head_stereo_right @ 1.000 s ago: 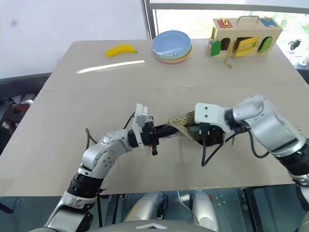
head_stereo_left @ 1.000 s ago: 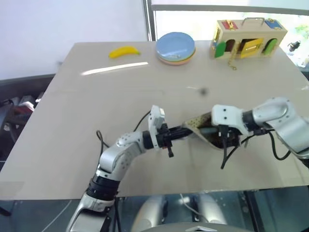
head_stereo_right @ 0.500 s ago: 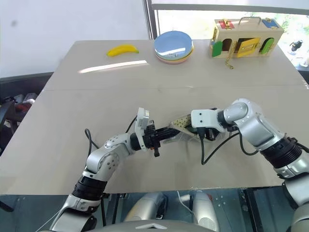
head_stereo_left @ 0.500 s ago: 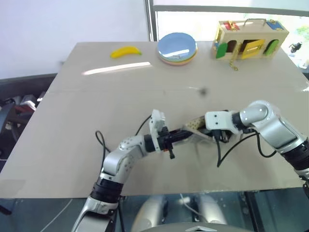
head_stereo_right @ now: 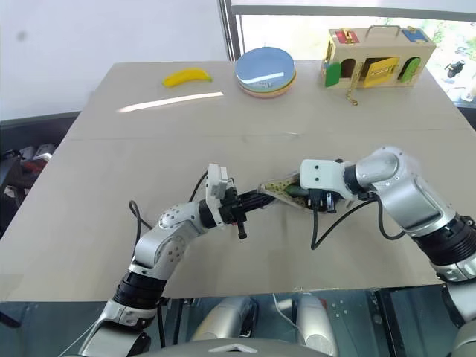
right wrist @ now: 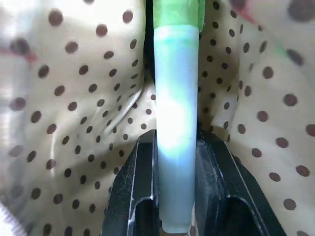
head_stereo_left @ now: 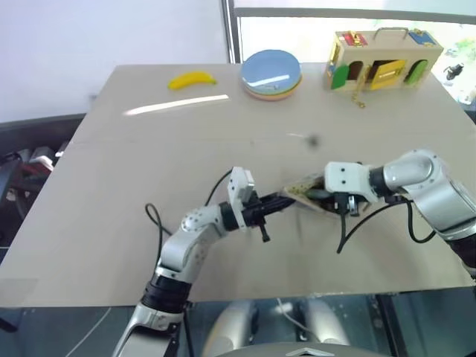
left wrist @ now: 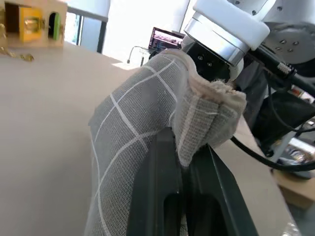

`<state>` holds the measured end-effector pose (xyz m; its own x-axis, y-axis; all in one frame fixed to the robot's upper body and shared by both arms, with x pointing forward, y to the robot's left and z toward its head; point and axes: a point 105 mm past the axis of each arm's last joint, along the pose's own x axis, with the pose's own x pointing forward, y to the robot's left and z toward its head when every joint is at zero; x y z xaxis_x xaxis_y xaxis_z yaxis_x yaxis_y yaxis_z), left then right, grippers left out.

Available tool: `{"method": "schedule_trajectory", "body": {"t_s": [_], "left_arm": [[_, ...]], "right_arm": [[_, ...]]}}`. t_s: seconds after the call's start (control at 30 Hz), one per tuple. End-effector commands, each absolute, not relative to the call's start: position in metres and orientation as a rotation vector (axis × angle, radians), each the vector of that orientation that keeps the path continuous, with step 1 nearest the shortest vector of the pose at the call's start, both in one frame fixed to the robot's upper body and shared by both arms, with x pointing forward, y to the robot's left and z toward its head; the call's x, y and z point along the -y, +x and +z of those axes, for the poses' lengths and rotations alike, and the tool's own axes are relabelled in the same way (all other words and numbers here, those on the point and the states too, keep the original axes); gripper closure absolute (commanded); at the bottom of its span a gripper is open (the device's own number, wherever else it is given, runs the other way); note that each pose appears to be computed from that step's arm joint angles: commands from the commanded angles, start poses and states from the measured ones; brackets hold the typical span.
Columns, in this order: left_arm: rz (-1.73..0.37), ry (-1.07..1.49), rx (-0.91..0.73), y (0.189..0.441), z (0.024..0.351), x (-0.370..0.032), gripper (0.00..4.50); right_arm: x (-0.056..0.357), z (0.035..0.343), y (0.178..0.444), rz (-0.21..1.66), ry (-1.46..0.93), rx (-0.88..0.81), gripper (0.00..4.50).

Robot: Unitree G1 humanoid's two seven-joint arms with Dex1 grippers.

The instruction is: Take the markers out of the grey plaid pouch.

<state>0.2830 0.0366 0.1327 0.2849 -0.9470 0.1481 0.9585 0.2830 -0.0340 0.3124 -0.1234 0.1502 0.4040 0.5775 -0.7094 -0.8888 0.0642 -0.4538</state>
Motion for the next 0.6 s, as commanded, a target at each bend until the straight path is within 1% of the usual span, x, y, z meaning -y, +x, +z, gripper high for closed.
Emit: {"method": "schedule_trajectory", "body": {"t_s": [0.03, 0.2, 0.3, 0.43, 0.6], "left_arm": [[-1.305, -0.094, 0.124, 0.277, 0.135, -0.032, 4.5], [-1.301, -0.102, 0.115, 0.278, 0.132, -0.034, 4.5], [-1.295, -0.123, 0.101, 0.279, 0.131, -0.033, 4.5], [-1.307, -0.161, 0.062, 0.278, 0.127, -0.031, 4.5], [-1.334, -0.173, 0.02, 0.274, 0.119, -0.03, 4.5]], "right_arm": [[0.121, 0.178, 0.319, 1.065, -1.007, -0.274, 4.11], [0.12, 0.17, 0.311, 1.114, -0.945, -0.319, 4.11], [0.119, 0.159, 0.305, 1.143, -0.93, -0.348, 4.11], [0.121, 0.134, 0.309, 1.129, -0.962, -0.386, 4.11], [0.12, 0.118, 0.31, 1.144, -0.959, -0.417, 4.11]]}}
